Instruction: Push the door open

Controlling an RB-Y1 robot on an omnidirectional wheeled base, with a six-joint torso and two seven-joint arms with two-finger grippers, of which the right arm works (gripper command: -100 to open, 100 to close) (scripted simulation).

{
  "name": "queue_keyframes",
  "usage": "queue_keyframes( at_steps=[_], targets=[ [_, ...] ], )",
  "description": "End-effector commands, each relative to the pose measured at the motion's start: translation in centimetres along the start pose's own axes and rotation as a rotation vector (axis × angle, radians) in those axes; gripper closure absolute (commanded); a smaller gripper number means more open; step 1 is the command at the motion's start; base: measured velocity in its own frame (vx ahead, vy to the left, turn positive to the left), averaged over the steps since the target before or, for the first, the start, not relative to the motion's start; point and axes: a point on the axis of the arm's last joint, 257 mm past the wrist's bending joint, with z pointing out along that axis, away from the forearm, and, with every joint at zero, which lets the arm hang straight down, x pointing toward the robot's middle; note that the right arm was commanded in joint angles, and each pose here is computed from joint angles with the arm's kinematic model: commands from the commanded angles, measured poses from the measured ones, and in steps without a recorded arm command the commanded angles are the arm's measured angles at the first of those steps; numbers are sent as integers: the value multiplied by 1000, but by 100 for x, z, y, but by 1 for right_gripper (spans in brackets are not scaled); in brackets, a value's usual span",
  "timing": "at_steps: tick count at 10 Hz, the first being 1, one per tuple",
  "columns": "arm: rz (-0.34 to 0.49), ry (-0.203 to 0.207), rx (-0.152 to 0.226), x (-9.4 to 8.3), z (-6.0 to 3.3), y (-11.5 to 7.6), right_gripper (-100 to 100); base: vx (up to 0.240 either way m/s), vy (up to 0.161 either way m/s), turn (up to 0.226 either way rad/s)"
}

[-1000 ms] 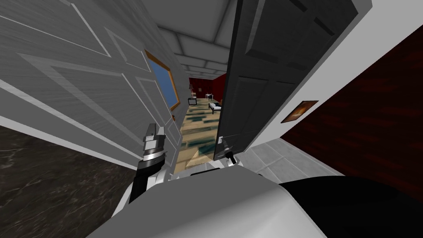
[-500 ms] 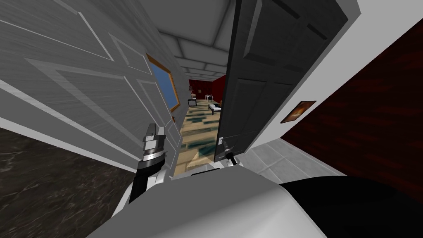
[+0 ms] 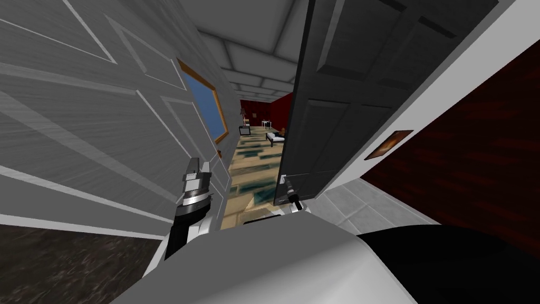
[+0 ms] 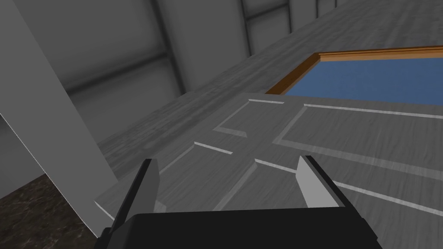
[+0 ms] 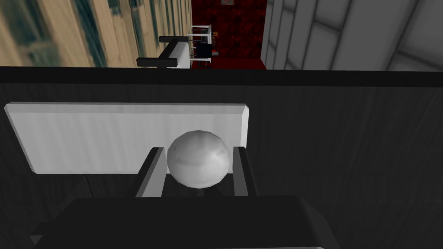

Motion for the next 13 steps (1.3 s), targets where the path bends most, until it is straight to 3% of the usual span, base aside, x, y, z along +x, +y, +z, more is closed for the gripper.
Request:
queue_keyframes(
  at_steps=[1, 8, 10, 11, 13],
  targets=[
    [-7, -31, -5, -167, 19, 34, 100, 180, 56, -32],
    [-5, -141, -4, -584, -42, 40, 100, 197, 76, -53],
    [-5, -141, -4, -584, -42, 40, 100, 82, 14, -14],
    [-5, -174, -4, -707, -68, 41, 100, 124, 47, -70],
    [-4, -198, -3, -796, -89, 41, 100, 163, 67, -51]
  ],
)
